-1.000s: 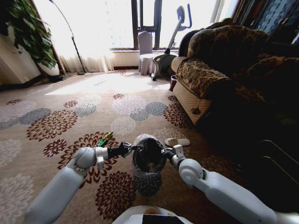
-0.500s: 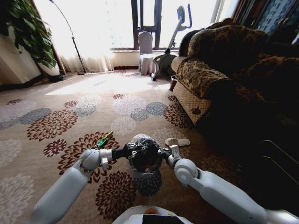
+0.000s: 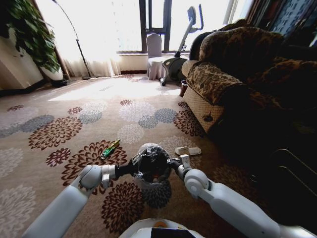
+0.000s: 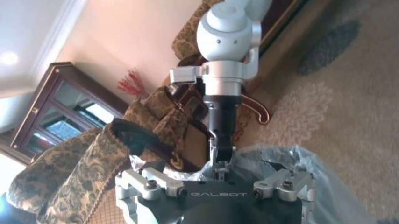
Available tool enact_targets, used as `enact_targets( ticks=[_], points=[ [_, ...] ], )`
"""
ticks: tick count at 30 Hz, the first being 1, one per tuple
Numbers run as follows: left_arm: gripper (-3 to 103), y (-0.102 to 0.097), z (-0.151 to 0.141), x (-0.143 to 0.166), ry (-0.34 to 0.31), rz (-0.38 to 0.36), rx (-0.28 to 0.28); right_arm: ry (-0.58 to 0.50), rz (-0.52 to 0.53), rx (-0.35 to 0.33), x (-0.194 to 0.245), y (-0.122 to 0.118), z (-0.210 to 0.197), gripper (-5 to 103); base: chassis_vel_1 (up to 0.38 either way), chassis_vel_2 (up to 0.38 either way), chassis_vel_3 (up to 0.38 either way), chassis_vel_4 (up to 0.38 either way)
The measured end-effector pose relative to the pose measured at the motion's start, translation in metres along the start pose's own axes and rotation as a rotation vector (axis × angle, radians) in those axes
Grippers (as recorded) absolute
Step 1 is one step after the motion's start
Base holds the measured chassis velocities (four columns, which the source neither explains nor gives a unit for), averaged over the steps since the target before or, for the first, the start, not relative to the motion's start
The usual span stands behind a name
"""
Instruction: Pick up the trash from the ground and place it into the trash bin.
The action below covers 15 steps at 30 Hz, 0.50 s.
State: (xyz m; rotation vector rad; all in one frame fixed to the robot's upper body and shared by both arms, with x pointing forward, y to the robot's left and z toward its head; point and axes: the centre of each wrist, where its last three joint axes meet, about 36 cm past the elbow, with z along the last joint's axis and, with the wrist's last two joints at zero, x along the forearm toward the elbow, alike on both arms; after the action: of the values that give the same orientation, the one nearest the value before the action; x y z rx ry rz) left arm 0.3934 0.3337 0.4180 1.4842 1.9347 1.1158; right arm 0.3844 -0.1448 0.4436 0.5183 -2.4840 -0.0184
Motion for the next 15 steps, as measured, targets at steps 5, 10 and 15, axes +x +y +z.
enact_targets(
  ticks=[5, 10, 15],
  points=[
    [100, -0.011, -0.015, 0.004, -0.051, -0.103, 0.102, -0.007, 0.015, -0.011, 0.0, -0.008, 0.009, 0, 0.0, 0.0, 0.0, 0.0],
    [100, -0.032, -0.035, 0.008, -0.087, -0.448, 0.309, -0.092, 0.086, 0.102, 0.002, -0.031, 0.033, 0, 0.0, 0.0, 0.0, 0.0],
    [100, -0.049, -0.037, 0.018, -0.036, -0.833, 0.434, -0.097, 0.033, 0.255, 0.024, -0.077, 0.036, 0, 0.0, 0.0, 0.0, 0.0]
  ],
)
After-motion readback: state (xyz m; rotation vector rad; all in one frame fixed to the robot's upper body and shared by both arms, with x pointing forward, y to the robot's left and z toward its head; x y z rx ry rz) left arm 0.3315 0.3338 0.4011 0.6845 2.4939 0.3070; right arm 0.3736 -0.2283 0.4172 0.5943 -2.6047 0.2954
